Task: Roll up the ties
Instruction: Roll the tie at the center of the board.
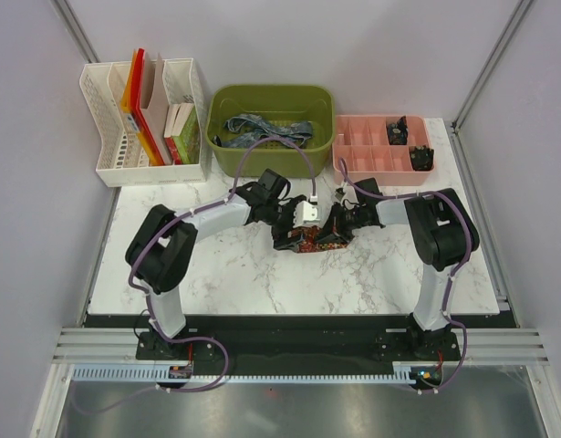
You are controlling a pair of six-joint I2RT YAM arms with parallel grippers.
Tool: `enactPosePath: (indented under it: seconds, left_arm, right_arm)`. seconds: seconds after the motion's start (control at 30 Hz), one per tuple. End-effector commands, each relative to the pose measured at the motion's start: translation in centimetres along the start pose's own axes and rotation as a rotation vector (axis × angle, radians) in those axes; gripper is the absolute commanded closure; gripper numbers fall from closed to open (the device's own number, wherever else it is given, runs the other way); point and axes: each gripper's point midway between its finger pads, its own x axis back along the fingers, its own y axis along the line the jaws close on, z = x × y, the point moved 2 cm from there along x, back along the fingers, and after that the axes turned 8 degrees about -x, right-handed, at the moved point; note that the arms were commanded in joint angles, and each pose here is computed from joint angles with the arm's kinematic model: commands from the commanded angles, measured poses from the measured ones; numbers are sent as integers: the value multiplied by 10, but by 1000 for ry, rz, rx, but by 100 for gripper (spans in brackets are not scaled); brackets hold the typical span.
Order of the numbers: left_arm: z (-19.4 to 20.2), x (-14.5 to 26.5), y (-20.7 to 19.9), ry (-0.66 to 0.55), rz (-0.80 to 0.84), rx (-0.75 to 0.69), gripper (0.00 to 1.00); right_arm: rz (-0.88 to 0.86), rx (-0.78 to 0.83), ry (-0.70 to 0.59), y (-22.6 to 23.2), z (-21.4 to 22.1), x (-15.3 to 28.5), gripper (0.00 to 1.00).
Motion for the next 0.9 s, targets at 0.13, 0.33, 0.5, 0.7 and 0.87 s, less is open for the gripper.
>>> enactPosePath:
  seconds: [0.13,0.33,0.5,0.7,0.87]
  left_arm:
    - [-17,-9,11,-45,-10,-17,27]
    - [-36,-15,19,-70,-11,-24,31]
    - [-34,-35,18,-31,12,13,33]
    - [-12,-54,1,72,106,75,40]
    - [6,-59,-9,151,135,101,47]
  right_arm:
    - [142,-35,-29,-40,1,-15,100]
    - [139,-32,-20,-37,4,-19,100]
    - [125,-29,-14,-31,7,-20,100]
    - [76,-14,-1,-19,8,-17,100]
    - [32,6,12,-7,6,-11,96]
